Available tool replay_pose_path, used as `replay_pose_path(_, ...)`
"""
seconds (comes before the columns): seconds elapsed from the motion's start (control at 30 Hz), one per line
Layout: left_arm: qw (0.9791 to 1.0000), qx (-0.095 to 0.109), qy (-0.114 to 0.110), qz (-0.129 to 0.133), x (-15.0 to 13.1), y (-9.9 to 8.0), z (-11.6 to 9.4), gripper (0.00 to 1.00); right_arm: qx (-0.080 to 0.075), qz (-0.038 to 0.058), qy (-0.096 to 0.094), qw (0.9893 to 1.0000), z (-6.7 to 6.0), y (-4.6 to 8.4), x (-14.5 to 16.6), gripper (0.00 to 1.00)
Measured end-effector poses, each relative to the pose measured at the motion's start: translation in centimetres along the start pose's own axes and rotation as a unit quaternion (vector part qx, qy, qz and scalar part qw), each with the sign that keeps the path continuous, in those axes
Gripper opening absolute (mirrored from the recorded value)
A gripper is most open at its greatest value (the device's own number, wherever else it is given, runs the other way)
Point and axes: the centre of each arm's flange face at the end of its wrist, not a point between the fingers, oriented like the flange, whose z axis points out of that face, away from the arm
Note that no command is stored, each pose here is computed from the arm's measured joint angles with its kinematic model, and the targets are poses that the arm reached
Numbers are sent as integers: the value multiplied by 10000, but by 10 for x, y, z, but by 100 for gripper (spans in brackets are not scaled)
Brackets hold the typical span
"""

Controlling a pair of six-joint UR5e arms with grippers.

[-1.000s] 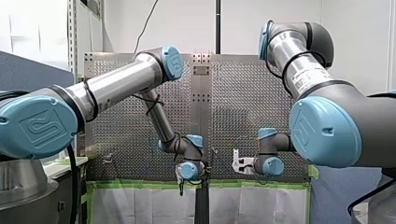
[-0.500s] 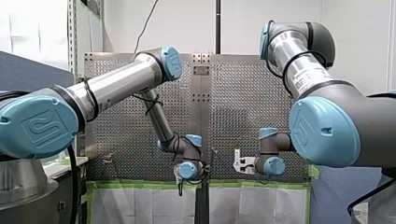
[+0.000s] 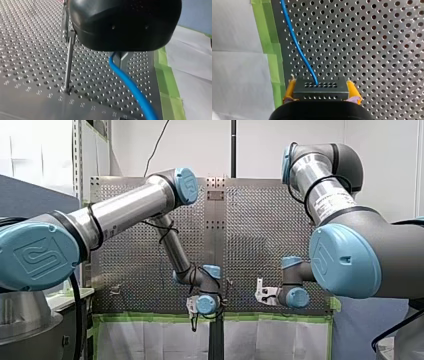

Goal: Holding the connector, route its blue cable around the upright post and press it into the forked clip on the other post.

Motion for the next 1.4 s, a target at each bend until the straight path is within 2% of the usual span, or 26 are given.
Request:
replay_pose_path(0.37, 9990, -185, -379, -144, -28, -12, -15, 0, -66, 10, 59, 10000, 5, 8, 5, 0)
replay_pose_path(0.7, 9971, -63, -691, -321, -61, -19, -25, 0, -116, -43, 116, 9999, 11, 11, 11, 0)
replay_pose_path(1.03, 9973, 47, -683, -274, -63, -24, -27, 0, -123, -99, 169, 9997, 15, 12, 16, 0)
replay_pose_path(1.4, 9973, 256, -628, -281, -62, -26, -26, 0, -139, -77, 193, 9997, 16, 14, 18, 0)
